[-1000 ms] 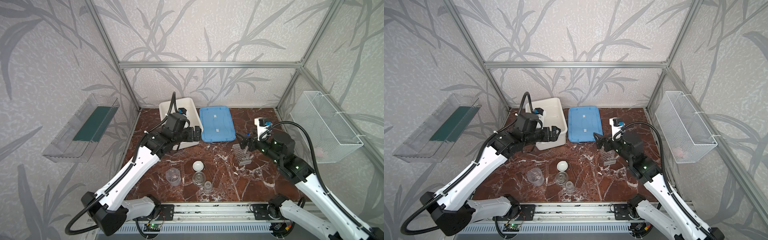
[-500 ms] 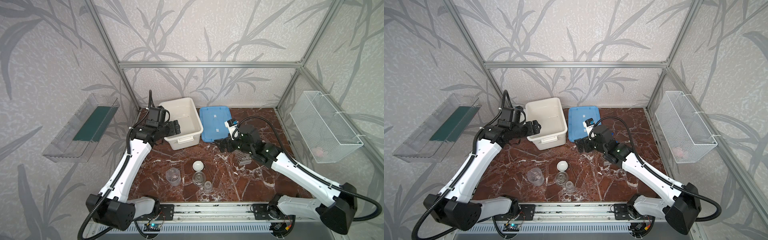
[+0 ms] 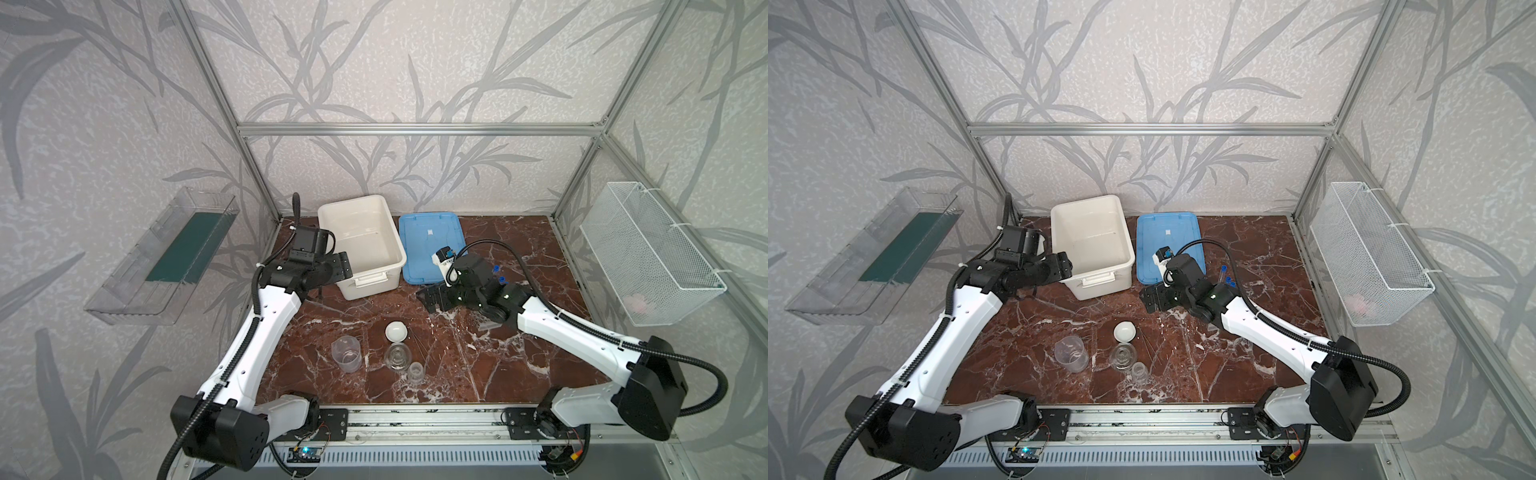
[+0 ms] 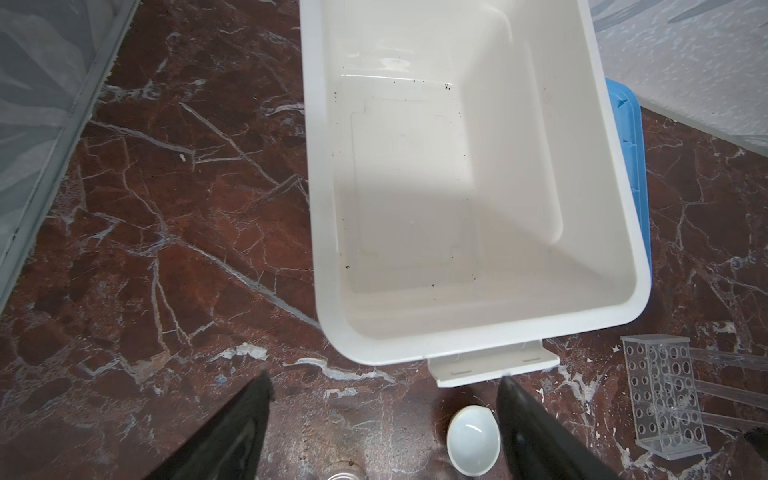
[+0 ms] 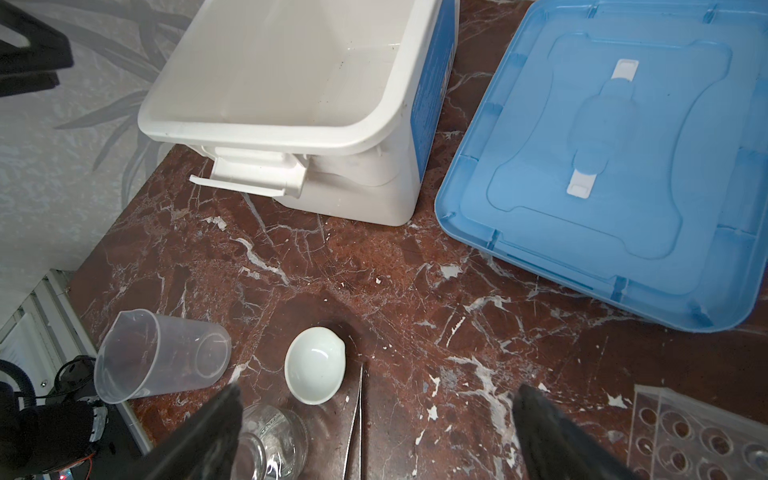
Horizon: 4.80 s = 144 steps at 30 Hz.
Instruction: Organize the chemistry lab equipment
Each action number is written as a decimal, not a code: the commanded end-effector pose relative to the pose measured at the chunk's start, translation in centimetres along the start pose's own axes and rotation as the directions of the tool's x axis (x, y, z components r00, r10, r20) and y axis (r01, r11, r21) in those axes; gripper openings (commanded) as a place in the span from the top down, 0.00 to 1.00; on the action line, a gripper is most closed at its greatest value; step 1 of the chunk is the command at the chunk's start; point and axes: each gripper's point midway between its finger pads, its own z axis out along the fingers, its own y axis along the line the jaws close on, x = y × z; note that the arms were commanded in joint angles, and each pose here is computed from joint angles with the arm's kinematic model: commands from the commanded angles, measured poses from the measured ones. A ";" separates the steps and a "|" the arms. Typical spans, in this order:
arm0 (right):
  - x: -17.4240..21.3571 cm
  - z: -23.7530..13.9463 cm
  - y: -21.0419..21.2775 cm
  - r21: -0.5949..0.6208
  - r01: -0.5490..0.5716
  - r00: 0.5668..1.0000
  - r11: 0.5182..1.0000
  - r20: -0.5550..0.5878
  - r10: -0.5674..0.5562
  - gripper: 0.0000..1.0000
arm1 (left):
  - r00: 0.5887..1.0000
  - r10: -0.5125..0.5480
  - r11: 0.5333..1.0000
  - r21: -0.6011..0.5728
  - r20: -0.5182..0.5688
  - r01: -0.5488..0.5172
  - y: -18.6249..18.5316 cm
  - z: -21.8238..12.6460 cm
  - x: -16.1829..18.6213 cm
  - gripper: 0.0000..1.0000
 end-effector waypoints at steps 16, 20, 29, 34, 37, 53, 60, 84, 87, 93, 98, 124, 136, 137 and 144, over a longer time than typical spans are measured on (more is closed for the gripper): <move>-1.7 -0.4 1.5 -0.054 -0.013 0.999 0.998 0.047 0.015 0.01 | 0.978 -0.189 0.978 -0.072 0.087 0.195 4.4 8.5 -9.0 0.20; -1.3 -0.6 1.0 -0.033 -0.007 0.998 0.999 0.056 0.009 0.01 | 0.982 -0.185 0.976 -0.113 0.041 0.188 4.6 11.1 -10.1 0.28; -1.3 -1.5 0.6 -0.008 0.009 0.997 1.000 0.071 -0.009 0.01 | 0.971 -0.235 0.963 -0.143 -0.043 0.227 4.7 13.4 -8.6 0.49; -1.4 -1.3 0.8 -0.015 0.011 0.998 1.000 0.064 -0.011 0.01 | 0.963 -0.262 0.953 -0.172 -0.060 0.249 5.2 13.6 -7.8 0.58; -1.4 -1.2 0.8 -0.015 0.011 0.998 1.000 0.061 -0.010 0.01 | 0.959 -0.278 0.952 -0.150 -0.062 0.266 4.8 13.4 -7.5 0.63; -1.5 -1.5 0.8 -0.013 0.013 0.997 1.000 0.070 -0.012 0.01 | 0.938 -0.339 0.937 -0.116 -0.068 0.330 4.7 11.9 -5.6 0.80; -1.2 -1.7 0.7 -0.012 0.010 0.997 1.000 0.070 -0.009 0.01 | 0.887 -0.460 0.888 -0.020 -0.030 0.460 3.6 10.3 -4.9 0.83; -1.2 -0.8 1.3 -0.051 -0.012 0.998 0.999 0.062 0.015 0.01 | 0.523 -0.808 0.581 0.220 0.272 0.784 4.5 5.4 -2.5 0.90; -1.3 -0.7 1.3 -0.054 -0.011 0.998 0.998 0.061 0.015 0.01 | 0.497 -0.813 0.568 0.224 0.303 0.792 4.0 5.0 -2.1 0.88; -1.2 -0.7 1.3 -0.052 -0.009 0.998 0.999 0.059 0.012 0.01 | 0.503 -0.786 0.595 0.216 0.359 0.774 3.2 4.1 -1.8 0.85; -1.1 -0.8 1.2 -0.048 -0.004 0.998 0.999 0.057 0.007 0.01 | 0.494 -0.790 0.585 0.206 0.364 0.784 3.6 4.4 -1.1 0.85; -0.4 -0.8 0.7 -0.029 -0.001 0.999 1.000 0.048 0.003 0.01 | 0.638 -0.725 0.684 0.166 0.260 0.710 3.3 3.6 2.7 0.35; -0.1 -1.5 0.3 -0.011 0.007 0.998 1.000 0.060 -0.006 0.01 | 0.687 -0.701 0.709 0.084 0.190 0.700 4.8 3.4 1.5 0.01; -0.2 -1.6 0.2 -0.007 0.009 0.998 1.000 0.064 -0.009 0.01 | 0.679 -0.710 0.697 0.046 0.187 0.716 5.3 3.5 1.6 0.04; 0.2 -1.7 -0.3 0.016 0.019 0.998 1.000 0.062 -0.020 0.01 | 0.647 -0.732 0.639 -0.113 0.212 0.761 6.9 3.6 0.7 0.27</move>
